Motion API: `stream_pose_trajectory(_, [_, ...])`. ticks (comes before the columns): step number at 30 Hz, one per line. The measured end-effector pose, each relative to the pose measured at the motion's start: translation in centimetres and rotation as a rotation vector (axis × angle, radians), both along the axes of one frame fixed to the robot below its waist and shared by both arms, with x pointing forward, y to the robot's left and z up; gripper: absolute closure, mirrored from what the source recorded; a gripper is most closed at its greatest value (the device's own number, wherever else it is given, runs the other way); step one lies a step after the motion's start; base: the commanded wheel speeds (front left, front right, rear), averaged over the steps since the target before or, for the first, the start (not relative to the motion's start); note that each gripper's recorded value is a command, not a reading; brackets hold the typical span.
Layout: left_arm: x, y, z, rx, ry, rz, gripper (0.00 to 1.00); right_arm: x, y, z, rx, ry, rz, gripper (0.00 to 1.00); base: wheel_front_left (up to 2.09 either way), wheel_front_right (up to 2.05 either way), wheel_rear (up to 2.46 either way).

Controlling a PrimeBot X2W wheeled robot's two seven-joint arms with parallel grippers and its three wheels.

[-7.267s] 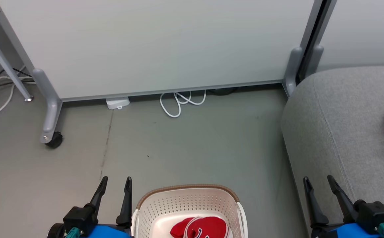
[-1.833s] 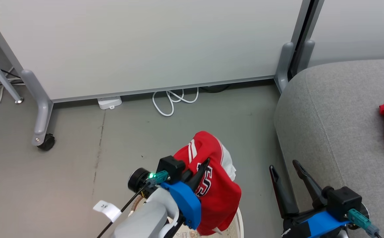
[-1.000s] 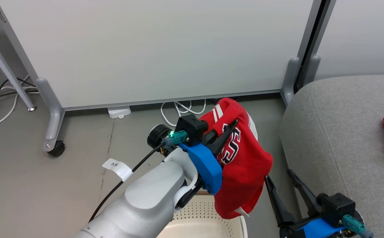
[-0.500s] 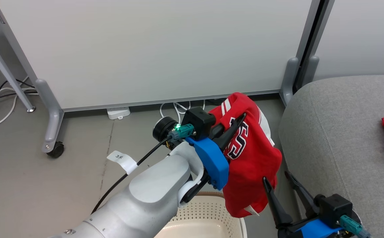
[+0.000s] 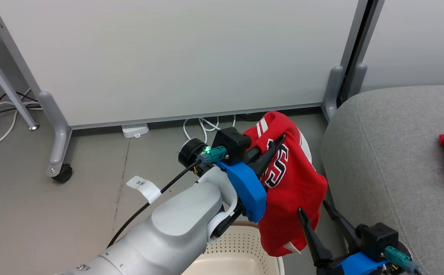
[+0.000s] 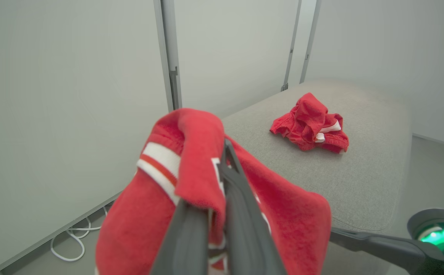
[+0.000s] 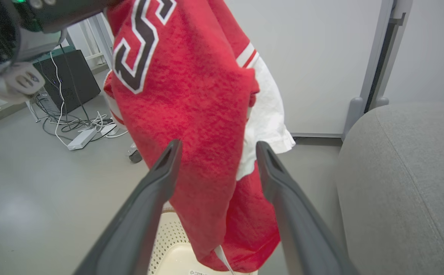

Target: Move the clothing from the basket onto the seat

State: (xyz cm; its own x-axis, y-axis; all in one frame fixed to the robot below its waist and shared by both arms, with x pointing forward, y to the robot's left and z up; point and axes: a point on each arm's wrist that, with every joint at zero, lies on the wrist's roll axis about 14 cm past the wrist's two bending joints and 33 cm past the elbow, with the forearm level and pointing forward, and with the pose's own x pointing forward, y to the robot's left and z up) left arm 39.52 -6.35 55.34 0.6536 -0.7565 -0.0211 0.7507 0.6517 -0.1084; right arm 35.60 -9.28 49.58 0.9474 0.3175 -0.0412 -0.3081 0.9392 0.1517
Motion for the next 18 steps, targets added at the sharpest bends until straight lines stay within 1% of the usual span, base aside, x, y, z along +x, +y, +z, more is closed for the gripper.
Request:
stream_pose_trajectory(6, [-0.3,-0.5,-0.2,-0.001,0.007,-0.017,1.00,0.5,0.4,-0.6,-0.017,0.031,0.015,0.00,0.00,0.00,0.00])
stream_pose_trajectory(18, [-0.3,-0.8,-0.2,0.002,0.006,-0.030,1.00,2.9,2.8,0.2,-0.041,0.014,0.088,0.00,0.00,0.00,0.00])
